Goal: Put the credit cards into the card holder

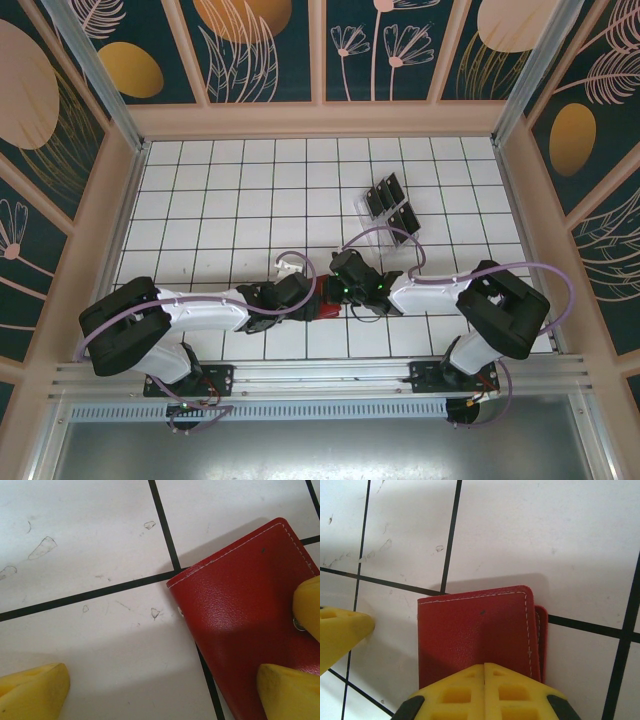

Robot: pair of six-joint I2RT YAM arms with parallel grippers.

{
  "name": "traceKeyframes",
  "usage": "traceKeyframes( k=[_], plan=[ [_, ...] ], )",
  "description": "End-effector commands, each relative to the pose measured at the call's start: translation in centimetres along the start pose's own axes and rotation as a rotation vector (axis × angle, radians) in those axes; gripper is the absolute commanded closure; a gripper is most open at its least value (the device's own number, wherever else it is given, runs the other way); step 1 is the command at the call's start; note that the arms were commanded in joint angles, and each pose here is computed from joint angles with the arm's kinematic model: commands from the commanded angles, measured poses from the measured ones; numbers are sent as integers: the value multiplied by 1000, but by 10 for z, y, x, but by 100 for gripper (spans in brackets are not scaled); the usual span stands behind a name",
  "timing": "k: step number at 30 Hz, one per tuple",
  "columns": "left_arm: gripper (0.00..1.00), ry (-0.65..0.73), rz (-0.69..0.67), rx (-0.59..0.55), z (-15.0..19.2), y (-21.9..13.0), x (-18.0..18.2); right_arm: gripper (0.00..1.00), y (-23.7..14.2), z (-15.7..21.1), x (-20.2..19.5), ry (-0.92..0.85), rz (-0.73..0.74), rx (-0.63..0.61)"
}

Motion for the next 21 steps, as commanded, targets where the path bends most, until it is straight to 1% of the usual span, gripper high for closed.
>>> traceKeyframes(
  k=[1,5,10,14,17,21],
  plan=[
    [4,-8,-30,42,11,4,10,100,-2,-7,1,6,20,-27],
    [4,-34,-25,-8,3,-6,9,100,-5,-8,2,10,13,-34],
    [3,-90,-29,-98,-11,-24,9,100,-11,-9,2,12,6,-45],
    [2,-132,-95,-156,-19,-34,14,100,-14,-9,3,14,0,-52],
    [1,-133,-131,-168,-23,-33,15,100,-16,-9,3,11,-6,-58],
    [1,-116,-139,-160,-26,-27,13,100,-17,-10,2,4,-2,-76]
  ],
)
Point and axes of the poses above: each hand's point on the last joint's axis, 136 mm out from that joint toward the fingers, its own y axis out along the fingers, its own x axis along the line the jaws close on, z = x × y, the point moved 10 cm from there along -y, back along the fingers, and after that the axes turned 5 degrees about -y, right-handed, at the moved point
